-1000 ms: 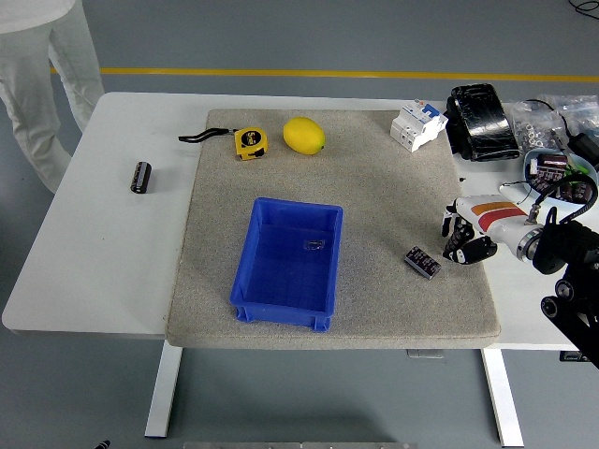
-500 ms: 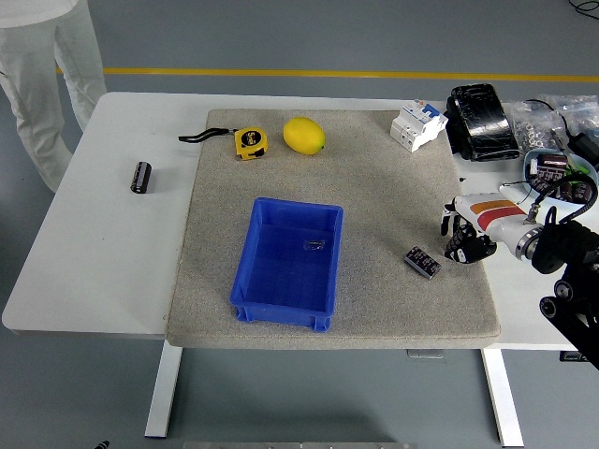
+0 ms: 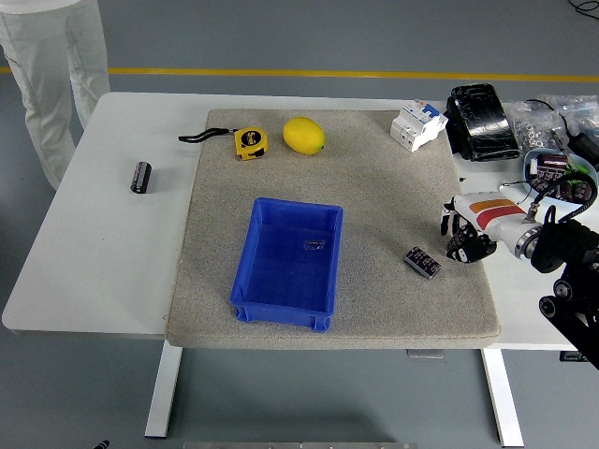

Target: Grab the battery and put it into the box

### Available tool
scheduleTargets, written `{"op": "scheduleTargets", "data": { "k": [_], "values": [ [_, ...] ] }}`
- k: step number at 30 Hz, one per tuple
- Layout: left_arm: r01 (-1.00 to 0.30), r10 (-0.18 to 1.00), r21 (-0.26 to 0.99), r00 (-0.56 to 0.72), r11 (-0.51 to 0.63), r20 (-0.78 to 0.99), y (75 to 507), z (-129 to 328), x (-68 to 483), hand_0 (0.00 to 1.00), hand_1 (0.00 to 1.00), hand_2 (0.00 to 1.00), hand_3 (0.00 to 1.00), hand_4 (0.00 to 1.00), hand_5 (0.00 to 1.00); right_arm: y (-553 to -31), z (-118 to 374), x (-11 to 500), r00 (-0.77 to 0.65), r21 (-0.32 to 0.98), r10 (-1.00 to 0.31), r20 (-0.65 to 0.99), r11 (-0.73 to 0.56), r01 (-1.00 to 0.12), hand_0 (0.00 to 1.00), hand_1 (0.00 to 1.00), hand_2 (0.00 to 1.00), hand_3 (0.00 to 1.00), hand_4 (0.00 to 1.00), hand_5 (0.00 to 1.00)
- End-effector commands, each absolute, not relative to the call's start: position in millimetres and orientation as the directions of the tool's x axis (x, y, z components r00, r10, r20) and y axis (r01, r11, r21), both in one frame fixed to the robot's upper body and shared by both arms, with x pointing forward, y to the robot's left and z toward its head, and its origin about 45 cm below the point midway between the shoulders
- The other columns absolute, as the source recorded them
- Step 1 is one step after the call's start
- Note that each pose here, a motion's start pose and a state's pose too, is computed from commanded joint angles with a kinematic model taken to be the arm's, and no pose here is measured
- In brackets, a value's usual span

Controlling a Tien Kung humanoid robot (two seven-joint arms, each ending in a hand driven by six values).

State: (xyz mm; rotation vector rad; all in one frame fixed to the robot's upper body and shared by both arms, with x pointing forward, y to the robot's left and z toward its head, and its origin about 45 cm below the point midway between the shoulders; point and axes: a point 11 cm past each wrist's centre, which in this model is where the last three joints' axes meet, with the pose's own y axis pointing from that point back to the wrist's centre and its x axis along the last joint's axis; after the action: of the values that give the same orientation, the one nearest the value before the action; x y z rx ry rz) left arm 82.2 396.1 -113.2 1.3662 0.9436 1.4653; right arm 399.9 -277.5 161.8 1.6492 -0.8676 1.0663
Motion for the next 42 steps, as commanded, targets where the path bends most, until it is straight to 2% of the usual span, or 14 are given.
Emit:
{"op": "scheduleTargets", "data": {
  "k": [12,23,33,42],
  "values": [
    [-0.108,0.95,0.944,0.008,-0.31,0.313,397,-113,82,0.59,0.592,0.674,0.745,0.809,0.96,-274,171,402,0.346,0.309,-0.07,0.936,-0.307,-0.9,0.298,0.262,0.326,0.443,0.888,0.002],
    [-0.107,0.949,0.944,0.006,-0.312,0.314,397,-113,82,0.59,0.591,0.673,0.745,0.811,0.961,-257,200,409,0.297,0.251,-0.083,0.951,-0.352,-0.902,0.297,0.259,0.324,0.436,0.88,0.002],
    [-0.104,0.948,0.943,0.002,-0.317,0.319,399,-113,80,0.591,0.589,0.67,0.743,0.812,0.958,-198,255,410,0.242,0.147,-0.132,0.961,-0.497,-0.855,0.297,0.259,0.324,0.435,0.878,0.002],
    [-0.105,0.946,0.941,0.001,-0.323,0.325,401,-112,79,0.59,0.588,0.67,0.742,0.812,0.957,-125,285,390,0.271,0.104,-0.153,0.951,-0.664,-0.741,0.297,0.258,0.323,0.434,0.877,0.002]
  ]
}}
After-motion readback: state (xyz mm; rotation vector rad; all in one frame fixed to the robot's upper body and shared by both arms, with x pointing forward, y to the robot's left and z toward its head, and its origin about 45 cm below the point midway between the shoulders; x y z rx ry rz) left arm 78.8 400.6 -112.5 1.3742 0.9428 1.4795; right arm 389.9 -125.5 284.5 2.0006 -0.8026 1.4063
